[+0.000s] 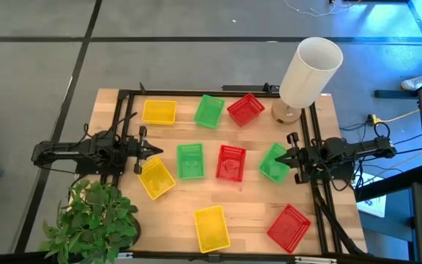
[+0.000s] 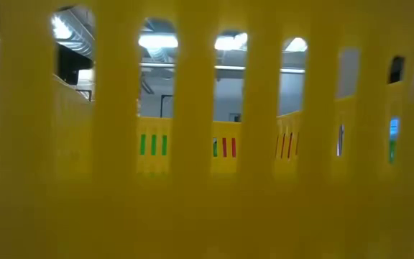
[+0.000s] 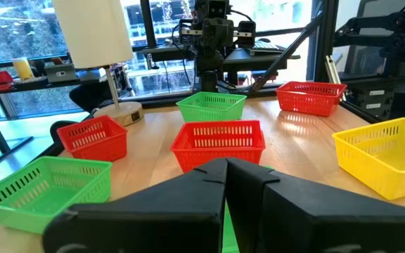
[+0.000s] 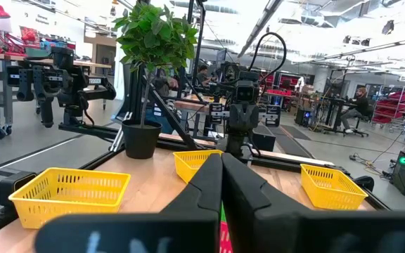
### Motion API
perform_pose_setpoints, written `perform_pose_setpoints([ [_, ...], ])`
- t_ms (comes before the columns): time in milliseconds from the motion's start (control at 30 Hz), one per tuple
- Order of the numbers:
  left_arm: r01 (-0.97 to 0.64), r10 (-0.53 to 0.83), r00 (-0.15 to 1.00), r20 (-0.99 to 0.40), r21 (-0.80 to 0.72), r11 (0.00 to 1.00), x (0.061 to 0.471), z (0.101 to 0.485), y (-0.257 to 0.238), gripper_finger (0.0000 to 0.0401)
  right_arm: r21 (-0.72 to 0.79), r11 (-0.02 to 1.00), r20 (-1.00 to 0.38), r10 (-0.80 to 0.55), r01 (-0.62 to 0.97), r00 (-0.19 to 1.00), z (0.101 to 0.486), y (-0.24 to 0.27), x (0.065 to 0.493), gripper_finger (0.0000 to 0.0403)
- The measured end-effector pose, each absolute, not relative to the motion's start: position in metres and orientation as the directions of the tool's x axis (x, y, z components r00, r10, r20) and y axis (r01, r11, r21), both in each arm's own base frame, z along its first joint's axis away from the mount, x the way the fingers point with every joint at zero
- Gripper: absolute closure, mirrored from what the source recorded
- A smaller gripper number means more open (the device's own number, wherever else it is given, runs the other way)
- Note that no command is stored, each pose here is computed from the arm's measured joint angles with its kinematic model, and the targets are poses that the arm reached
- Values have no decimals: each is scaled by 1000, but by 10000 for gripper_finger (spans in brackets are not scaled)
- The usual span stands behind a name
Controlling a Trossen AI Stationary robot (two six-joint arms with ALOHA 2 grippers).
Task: Stack baskets by color
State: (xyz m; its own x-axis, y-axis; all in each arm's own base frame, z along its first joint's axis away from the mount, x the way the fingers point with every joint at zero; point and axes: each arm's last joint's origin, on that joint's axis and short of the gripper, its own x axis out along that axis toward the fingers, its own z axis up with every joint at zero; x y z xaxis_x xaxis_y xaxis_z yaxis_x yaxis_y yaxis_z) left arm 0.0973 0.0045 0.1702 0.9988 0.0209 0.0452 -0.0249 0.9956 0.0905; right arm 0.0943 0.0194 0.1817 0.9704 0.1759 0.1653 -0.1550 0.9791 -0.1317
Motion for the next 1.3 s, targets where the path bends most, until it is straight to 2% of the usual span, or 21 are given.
perform_pose_setpoints([
  [1033,-17,13,999,48,69,997,97,170,4,401,-132,979,166,176,-155,970,182,19,94,397],
  [1133,-18,13,996,83,61,998,97,174,4,401,-132,979,165,176,-155,970,182,19,94,397],
  [1300,-30,15,973,228,61,998,95,188,4,401,-132,979,165,176,-155,970,182,19,94,397],
])
